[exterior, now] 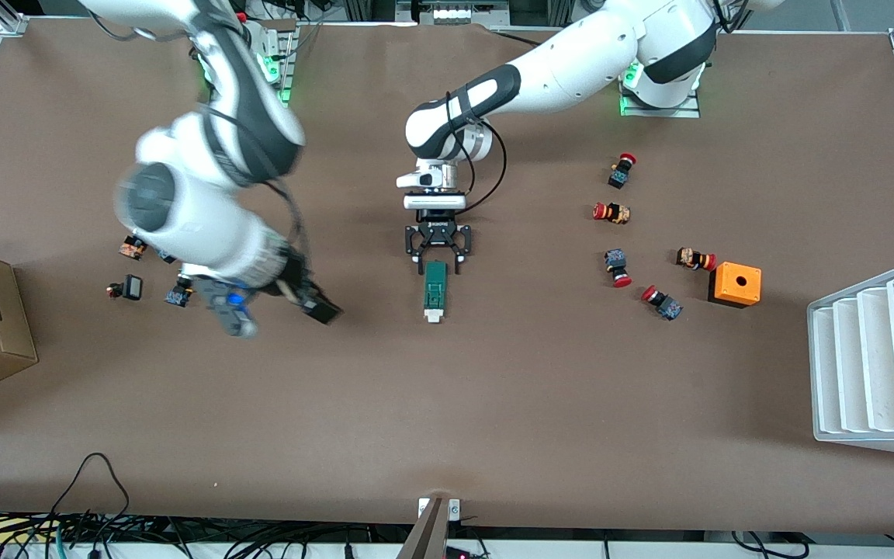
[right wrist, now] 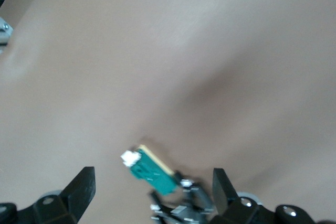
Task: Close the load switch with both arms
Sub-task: 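Release the lever and withdraw the right gripper from the switch, then open the left gripper and lift it off the switch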
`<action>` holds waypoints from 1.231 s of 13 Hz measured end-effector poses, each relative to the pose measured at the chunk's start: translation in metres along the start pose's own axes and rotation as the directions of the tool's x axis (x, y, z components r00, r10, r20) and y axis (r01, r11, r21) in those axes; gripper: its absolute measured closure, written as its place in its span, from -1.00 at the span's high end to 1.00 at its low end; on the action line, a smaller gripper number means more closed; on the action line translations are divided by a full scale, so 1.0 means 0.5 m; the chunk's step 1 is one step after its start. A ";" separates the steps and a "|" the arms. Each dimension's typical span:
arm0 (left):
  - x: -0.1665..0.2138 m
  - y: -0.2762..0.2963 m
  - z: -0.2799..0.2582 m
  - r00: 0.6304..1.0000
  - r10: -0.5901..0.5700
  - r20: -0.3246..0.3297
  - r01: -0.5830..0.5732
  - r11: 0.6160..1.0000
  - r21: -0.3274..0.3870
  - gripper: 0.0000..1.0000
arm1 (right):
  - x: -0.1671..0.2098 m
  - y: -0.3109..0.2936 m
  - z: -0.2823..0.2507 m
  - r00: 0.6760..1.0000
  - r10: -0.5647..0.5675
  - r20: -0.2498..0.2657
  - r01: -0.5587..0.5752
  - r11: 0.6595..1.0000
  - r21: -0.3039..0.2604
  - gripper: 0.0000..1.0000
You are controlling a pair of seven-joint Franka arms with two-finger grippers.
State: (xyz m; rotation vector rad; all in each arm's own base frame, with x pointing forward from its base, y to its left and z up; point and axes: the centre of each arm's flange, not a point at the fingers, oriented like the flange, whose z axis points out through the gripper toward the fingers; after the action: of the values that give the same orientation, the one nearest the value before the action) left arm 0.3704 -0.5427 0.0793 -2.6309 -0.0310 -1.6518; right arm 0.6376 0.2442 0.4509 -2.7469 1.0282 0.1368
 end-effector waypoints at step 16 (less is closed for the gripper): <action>0.410 0.033 -0.135 0.927 -0.035 0.374 -0.016 0.991 0.133 0.99 | 0.119 0.261 -0.197 0.784 -0.621 0.012 0.611 0.766 -0.200 0.98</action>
State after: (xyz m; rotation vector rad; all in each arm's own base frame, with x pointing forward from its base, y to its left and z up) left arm 0.3993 -0.5624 0.2932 -2.7982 -0.1592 -1.0776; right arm 0.5980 0.0880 0.5170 -3.1172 0.0638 0.0567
